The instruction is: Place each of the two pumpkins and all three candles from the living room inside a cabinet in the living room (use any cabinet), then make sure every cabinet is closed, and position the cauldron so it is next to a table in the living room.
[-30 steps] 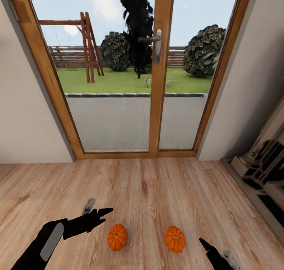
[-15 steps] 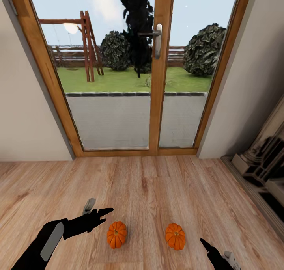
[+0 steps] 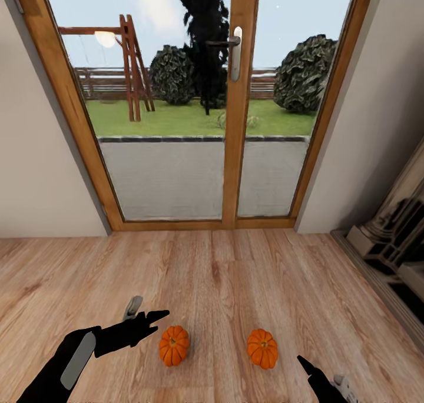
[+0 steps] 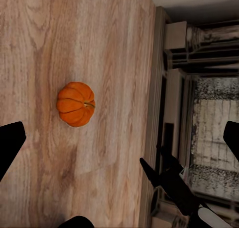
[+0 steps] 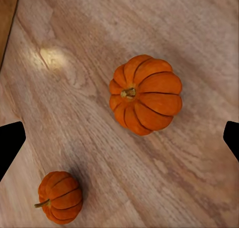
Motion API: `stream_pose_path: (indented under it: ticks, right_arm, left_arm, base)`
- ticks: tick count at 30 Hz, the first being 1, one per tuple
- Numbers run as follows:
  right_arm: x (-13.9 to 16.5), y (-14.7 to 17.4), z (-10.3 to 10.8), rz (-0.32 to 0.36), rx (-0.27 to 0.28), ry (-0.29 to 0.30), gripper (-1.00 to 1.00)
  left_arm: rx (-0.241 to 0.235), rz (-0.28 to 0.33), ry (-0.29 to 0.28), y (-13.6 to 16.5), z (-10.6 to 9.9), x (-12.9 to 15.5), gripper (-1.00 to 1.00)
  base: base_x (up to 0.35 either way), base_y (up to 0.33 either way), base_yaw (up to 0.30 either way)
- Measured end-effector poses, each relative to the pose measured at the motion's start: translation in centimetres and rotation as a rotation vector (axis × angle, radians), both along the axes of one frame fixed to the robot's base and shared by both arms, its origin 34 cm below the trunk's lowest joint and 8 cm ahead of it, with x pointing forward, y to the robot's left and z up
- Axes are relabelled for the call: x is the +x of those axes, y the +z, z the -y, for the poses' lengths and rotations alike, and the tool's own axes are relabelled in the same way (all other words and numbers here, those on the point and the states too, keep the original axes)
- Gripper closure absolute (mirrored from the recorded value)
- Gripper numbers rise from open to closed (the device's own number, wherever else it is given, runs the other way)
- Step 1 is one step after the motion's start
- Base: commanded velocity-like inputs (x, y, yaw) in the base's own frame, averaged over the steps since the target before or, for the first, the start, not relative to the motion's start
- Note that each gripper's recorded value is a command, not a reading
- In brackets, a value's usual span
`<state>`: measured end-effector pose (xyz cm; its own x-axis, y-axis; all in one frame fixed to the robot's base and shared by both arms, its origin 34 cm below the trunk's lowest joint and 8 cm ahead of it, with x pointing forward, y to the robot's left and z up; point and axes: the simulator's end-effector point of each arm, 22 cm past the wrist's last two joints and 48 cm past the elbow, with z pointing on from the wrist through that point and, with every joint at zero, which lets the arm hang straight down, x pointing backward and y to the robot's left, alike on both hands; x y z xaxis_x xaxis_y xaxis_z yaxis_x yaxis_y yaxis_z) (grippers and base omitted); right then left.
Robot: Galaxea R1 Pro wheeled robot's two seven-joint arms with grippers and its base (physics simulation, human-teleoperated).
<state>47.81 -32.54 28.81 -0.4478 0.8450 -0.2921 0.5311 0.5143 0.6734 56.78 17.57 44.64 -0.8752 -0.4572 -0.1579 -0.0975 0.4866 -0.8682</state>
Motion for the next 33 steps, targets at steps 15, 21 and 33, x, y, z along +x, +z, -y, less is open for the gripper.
stream_pose_path:
  ticks: [15, 21, 33]
  right_arm:
    - [-0.6, -3.2, -0.8, -0.026, 0.071, 0.015, -1.0]
    - [-0.9, -4.4, -0.7, -0.022, 0.075, 0.008, -1.0]
    - [-0.4, -4.6, -1.5, 0.021, 0.11, 0.024, -1.0]
  left_arm:
    - [-0.003, -0.001, -0.001, -3.3, 0.1, -0.9, -1.0]
    - [-0.001, -0.001, 0.0, -4.7, 0.0, -1.2, -1.0]
    - [-0.092, 0.042, -0.016, -3.8, 1.0, -1.4, -1.0]
  base:
    - [0.0, 0.0, 0.0]
    - [0.0, 0.0, 0.0]
    - [0.0, 0.0, 0.0]
